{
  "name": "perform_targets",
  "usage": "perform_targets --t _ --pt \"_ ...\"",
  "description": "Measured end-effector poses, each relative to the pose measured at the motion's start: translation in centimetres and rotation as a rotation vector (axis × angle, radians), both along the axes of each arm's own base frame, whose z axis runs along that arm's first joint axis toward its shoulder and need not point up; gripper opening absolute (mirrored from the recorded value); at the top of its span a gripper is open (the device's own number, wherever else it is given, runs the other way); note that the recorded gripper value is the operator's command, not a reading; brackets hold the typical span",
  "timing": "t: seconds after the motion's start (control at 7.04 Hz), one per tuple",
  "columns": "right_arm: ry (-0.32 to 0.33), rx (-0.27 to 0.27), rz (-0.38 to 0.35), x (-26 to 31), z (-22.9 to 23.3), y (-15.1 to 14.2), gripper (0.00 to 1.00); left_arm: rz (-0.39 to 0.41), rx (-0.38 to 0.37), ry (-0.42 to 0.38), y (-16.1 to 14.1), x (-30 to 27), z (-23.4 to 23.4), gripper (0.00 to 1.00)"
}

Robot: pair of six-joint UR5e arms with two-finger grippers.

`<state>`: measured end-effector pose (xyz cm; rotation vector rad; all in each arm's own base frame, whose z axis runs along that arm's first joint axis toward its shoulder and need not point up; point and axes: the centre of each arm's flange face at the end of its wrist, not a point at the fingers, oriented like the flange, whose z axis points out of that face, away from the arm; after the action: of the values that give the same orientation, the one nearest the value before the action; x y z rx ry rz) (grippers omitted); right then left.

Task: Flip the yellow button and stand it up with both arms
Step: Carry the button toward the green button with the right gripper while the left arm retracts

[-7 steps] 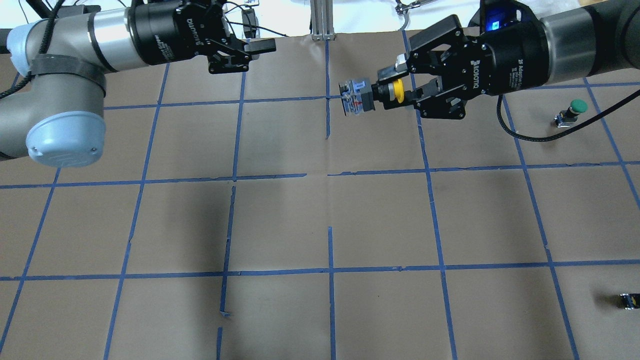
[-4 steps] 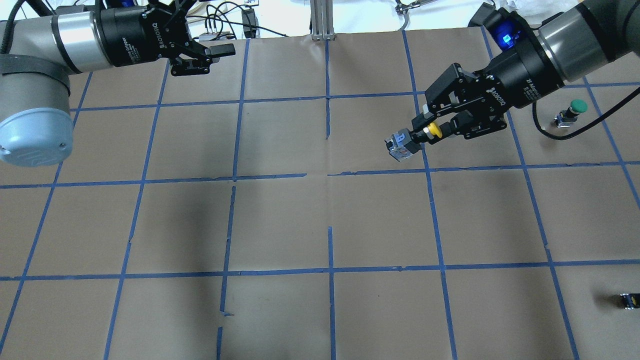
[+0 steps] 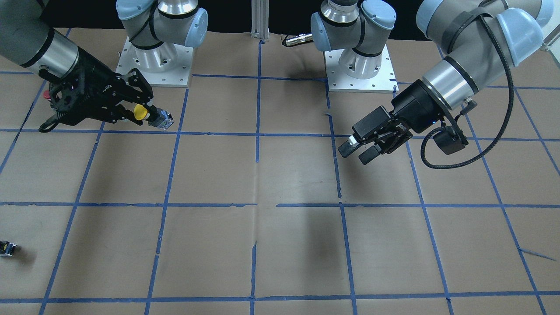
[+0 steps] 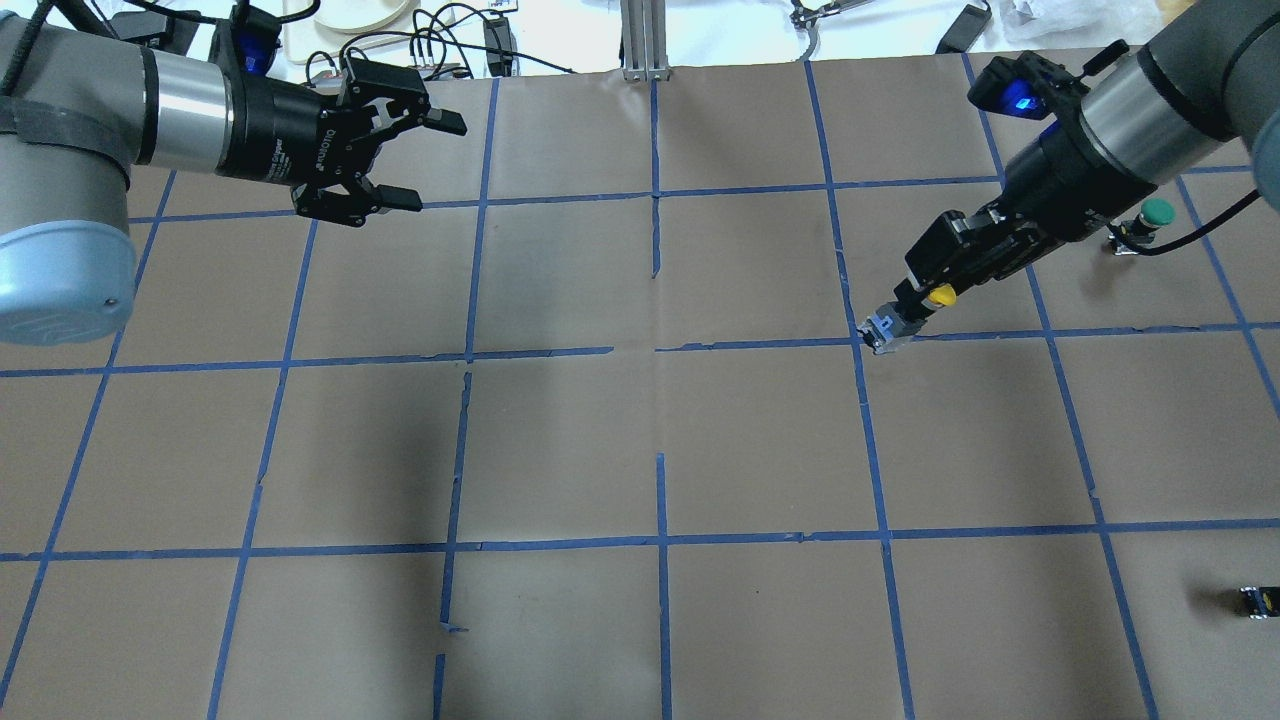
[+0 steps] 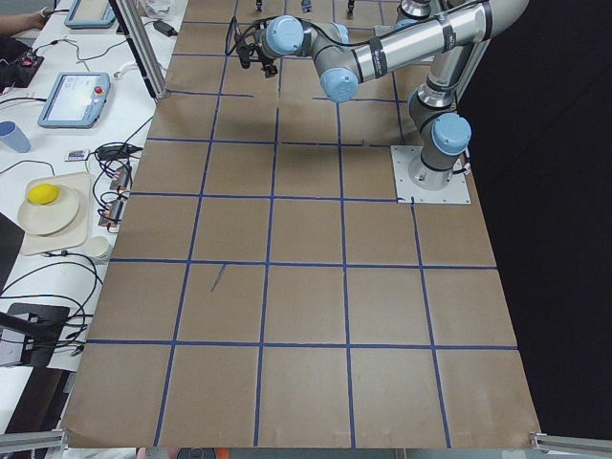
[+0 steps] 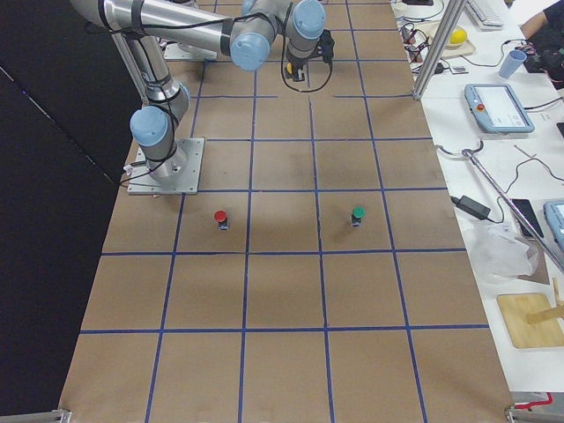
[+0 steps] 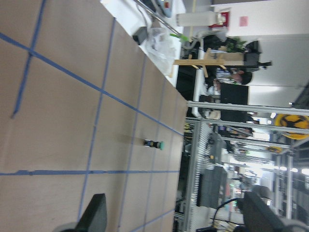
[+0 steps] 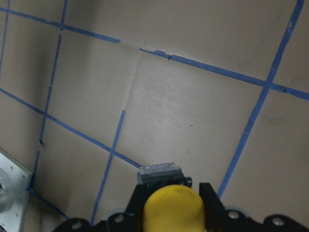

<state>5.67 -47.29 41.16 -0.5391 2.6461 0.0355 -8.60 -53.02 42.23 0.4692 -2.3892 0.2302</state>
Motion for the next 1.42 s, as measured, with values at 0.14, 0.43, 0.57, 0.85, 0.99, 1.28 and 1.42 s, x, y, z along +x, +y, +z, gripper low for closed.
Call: perform_targets --t 0.14,0.43,0.57,0.85,0.99,1.28,1.42 --pt "0.030 -0.031 0.114 -1.6 -1.2 0.4 0.39 -0.004 0.047 -0.144 0.5 -0.3 -0.3 0.99" --pt "0.056 -0.099 0.346 -6.3 -2.9 1.0 0.39 -0.055 0.136 -0.358 1.2 -1.8 0.1 0.99" --pt "0.084 -0.135 0.474 -9.0 -3.5 1.4 0.39 -0.098 0.164 -0.478 1.5 -2.7 0.8 0.99" --pt "0.150 -0.193 0.694 -13.2 -4.0 1.8 0.39 -0.151 0.198 -0.621 1.8 -3.3 4.5 0.99" --pt "0.176 -0.229 0.800 -14.3 -4.3 1.7 0.39 -0.166 0.196 -0.651 1.8 -3.2 6.1 0.99" --pt "0.227 -0.289 0.998 -15.8 -5.5 1.8 0.39 -0.213 0.177 -0.670 1.9 -2.8 7.1 1.00" --pt "0.233 -0.306 1.057 -16.9 -6.2 2.2 0.39 -0.224 0.165 -0.674 1.9 -2.8 7.5 1.00"
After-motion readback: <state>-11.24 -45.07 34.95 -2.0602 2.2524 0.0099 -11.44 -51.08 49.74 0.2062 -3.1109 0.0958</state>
